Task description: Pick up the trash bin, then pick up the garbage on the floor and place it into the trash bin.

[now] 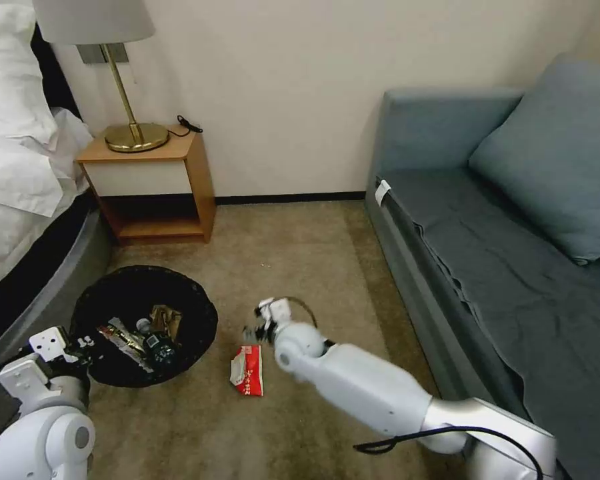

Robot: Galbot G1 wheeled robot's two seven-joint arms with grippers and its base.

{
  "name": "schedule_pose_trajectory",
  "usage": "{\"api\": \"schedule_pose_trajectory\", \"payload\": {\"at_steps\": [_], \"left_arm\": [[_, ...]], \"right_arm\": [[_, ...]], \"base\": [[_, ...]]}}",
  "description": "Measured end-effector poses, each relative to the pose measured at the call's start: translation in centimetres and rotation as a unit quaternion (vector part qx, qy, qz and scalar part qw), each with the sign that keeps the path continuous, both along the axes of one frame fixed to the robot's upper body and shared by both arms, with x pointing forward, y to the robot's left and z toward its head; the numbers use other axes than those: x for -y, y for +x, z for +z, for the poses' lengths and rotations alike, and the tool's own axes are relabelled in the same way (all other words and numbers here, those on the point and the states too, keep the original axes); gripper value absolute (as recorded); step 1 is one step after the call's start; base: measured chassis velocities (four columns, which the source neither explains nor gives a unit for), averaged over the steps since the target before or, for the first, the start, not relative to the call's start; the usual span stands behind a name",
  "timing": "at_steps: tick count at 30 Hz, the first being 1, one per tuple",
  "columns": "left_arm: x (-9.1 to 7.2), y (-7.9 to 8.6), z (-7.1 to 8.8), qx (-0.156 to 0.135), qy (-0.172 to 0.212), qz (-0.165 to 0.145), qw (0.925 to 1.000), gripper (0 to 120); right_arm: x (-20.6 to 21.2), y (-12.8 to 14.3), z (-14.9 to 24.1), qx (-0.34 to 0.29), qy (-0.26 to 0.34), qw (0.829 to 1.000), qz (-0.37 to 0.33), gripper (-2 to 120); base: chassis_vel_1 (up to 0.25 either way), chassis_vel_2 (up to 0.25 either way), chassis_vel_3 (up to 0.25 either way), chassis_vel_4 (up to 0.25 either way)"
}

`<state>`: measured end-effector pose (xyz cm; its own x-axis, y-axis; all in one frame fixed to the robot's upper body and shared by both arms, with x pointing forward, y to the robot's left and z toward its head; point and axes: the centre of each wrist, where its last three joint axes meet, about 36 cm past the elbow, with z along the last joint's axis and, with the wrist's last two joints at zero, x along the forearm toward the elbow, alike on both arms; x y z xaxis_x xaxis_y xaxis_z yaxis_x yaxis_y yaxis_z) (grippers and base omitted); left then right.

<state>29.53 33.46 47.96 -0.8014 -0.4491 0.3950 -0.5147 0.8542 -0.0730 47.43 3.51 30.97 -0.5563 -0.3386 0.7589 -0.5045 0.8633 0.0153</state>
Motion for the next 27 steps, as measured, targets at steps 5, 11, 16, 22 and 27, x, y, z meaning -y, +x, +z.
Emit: {"api": "schedule_pose_trajectory", "payload": {"at_steps": [5,11,16,22,27], "left_arm": [[-0.2,0.1,-0.3,-0.002,-0.001,0.003,1.0000,3],[-0.3,0.1,-0.7,-0.004,0.000,0.007,1.0000,3],[-0.2,0.1,-0.9,-0.006,0.001,0.009,0.9999,3],[-0.2,0.0,-0.9,-0.008,0.004,0.010,0.9999,3],[-0.3,-0.1,-0.9,-0.008,0.006,0.012,0.9999,3]], "right_arm": [[-1.9,-2.5,-2.4,-0.026,-0.014,0.999,0.023,100],[-3.7,-3.7,-4.2,-0.029,-0.018,0.999,0.039,100],[-4.4,-3.3,-5.4,-0.020,-0.020,0.999,0.041,100],[-5.0,-2.4,-6.6,-0.009,-0.018,0.999,0.041,99],[-4.2,-1.9,-7.7,-0.005,-0.024,0.999,0.041,84]], "base": [[0.000,0.000,0.000,0.000],[0.000,0.000,0.000,0.000],[0.000,0.000,0.000,0.000],[0.000,0.000,0.000,0.000],[0.000,0.000,0.000,0.000]]}}
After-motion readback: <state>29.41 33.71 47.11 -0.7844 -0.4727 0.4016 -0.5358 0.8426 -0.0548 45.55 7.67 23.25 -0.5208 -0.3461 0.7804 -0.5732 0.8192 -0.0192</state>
